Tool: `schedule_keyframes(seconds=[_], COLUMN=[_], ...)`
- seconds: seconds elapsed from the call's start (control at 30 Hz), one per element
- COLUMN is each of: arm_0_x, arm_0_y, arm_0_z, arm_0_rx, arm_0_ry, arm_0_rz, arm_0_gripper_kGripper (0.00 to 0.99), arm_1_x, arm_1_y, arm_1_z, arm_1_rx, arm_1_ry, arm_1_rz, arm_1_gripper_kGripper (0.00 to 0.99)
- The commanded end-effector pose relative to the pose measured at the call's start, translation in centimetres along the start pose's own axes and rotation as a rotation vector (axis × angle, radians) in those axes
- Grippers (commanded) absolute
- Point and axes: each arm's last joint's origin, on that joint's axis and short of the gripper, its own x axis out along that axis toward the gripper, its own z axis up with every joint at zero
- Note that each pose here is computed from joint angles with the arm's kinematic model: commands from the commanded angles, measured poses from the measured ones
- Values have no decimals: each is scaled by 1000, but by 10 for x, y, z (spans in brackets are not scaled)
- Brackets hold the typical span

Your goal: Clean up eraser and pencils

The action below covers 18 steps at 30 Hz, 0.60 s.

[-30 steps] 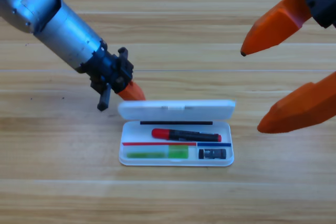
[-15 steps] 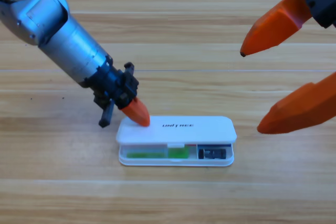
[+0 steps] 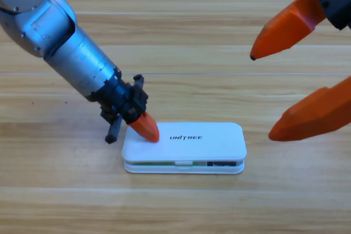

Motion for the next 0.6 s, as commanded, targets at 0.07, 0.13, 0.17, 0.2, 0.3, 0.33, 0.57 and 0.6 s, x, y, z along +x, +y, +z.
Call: schedule_keyframes(seconds=[0.07, 0.13, 0.17, 0.2, 0.3, 0.33, 0.57, 0.6], arm_0_x=[25, 26, 27, 28, 29, 30, 37, 37], arm_0_y=[-13, -15, -15, -15, -16, -16, -19, -19], arm_0_z=[-1, 0, 0, 1, 1, 0, -7, -8], arm_0_rx=[1, 2, 4, 3, 4, 3, 6, 7], arm_0_ry=[31, 32, 33, 35, 37, 38, 49, 50], arm_0_rz=[-59, -60, -60, -60, -59, -59, -46, -43], arm_0_gripper_kGripper=[0, 0, 0, 0, 0, 0, 0, 0], arm_1_x=[11, 11, 11, 11, 13, 13, 13, 13], arm_1_y=[-9, -9, -9, -9, -10, -10, -11, -11], arm_1_z=[-6, -6, -6, -6, -6, -6, -5, -5], arm_1_rx=[36, 36, 36, 36, 37, 37, 37, 37], arm_1_ry=[20, 20, 20, 20, 23, 23, 23, 23], arm_1_rz=[10, 10, 10, 10, 12, 12, 14, 14], arm_1_gripper_kGripper=[959, 959, 959, 959, 959, 959, 959, 959])
